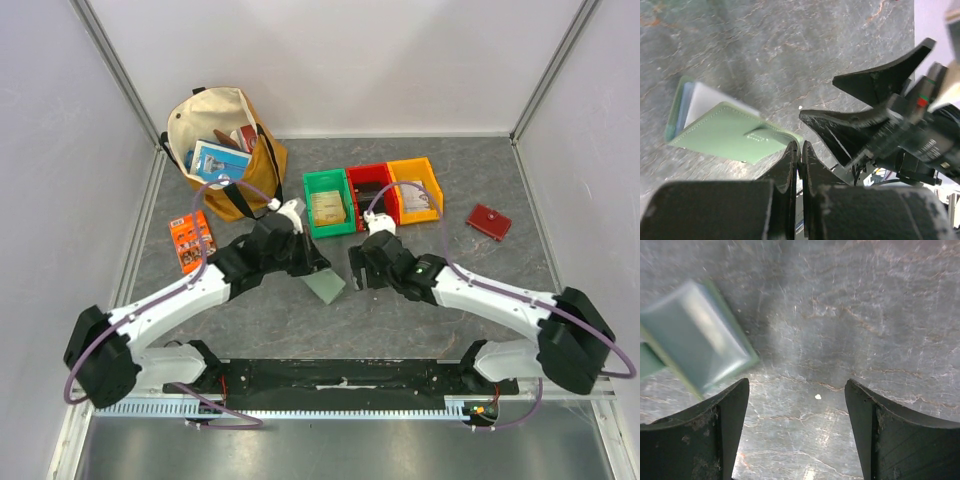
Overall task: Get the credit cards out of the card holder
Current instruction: Open the card holder at the center of the board.
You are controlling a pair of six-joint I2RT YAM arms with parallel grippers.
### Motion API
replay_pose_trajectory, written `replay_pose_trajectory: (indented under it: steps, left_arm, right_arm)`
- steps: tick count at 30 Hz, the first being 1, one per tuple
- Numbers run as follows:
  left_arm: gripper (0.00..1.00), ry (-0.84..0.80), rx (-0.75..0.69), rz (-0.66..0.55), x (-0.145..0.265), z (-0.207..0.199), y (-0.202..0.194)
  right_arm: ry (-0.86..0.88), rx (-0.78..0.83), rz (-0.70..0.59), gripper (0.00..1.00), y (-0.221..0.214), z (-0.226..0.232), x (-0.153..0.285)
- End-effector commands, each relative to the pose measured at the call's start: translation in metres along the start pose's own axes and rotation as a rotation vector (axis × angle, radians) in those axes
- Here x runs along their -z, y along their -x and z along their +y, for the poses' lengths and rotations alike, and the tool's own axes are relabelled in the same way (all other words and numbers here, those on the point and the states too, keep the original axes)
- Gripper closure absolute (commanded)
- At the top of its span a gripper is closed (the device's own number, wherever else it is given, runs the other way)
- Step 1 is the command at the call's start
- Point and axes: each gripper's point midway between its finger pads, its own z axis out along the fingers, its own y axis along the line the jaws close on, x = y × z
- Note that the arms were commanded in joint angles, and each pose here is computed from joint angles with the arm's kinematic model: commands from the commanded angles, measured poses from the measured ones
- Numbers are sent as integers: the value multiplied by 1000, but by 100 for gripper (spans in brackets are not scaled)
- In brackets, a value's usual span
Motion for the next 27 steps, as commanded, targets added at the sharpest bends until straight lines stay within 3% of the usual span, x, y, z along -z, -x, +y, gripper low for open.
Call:
replay_pose_trajectory:
  steps: [1,6,11,16,27]
  left_arm:
    - [98,-9,-88,53,-22,-14,-1]
    - [98,12,-95,136,-40,-2,-20]
    - [98,78,-101,72,-21,25,-23]
    - [98,141,-70,83,-15,56,-42]
    - [98,313,-40,72,-12,119,-59]
  right_arm:
    - [48,-107,-175,17,36,1,19]
    - [96,-119,-200,21,38,3,26]
    - [201,-80,-161,37,31,23,20]
    - [254,-80,-116,53,24,38,4]
    - [310,-145,-100,54,16,36,-1]
